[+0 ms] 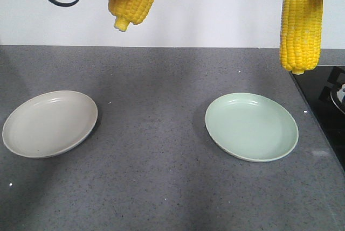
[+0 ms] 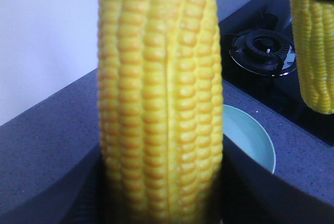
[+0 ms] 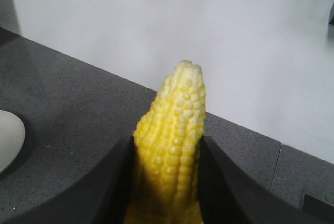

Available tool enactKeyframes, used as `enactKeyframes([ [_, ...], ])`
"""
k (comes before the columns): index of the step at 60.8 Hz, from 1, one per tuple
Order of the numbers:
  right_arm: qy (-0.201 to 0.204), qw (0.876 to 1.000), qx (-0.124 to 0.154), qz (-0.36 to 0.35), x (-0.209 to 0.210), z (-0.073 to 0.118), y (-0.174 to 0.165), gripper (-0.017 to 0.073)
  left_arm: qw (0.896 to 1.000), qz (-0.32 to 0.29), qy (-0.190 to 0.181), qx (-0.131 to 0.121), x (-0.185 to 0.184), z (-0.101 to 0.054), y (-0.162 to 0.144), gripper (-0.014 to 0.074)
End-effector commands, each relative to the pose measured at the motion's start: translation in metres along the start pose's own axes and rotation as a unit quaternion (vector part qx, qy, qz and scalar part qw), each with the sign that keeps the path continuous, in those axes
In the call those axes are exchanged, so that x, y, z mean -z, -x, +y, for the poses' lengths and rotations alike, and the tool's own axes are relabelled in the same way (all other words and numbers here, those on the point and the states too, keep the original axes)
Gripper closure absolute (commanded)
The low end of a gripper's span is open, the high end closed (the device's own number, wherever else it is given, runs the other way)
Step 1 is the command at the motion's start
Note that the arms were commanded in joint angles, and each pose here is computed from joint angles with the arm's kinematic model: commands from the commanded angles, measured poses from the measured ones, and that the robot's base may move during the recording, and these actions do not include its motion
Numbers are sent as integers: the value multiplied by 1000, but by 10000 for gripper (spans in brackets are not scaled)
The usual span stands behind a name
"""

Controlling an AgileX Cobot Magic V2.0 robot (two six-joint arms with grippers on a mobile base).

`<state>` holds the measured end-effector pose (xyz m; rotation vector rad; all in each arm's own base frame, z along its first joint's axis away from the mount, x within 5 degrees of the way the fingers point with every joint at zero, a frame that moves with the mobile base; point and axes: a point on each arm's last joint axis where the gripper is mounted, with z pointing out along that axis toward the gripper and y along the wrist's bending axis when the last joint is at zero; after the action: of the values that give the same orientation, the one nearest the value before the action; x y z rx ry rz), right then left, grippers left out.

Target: Distribute corn equally

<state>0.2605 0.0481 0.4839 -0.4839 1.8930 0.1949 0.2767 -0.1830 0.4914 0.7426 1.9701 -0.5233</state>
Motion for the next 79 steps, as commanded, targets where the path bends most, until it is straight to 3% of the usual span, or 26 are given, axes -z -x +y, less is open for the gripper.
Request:
enactKeyframes([
  [1,-18,998,4,-60,18,0,17,564,998,-68,0,2,25,-6,17,600],
  [79,-18,998,4,-60,18,0,17,564,998,-68,0,2,25,-6,17,600],
])
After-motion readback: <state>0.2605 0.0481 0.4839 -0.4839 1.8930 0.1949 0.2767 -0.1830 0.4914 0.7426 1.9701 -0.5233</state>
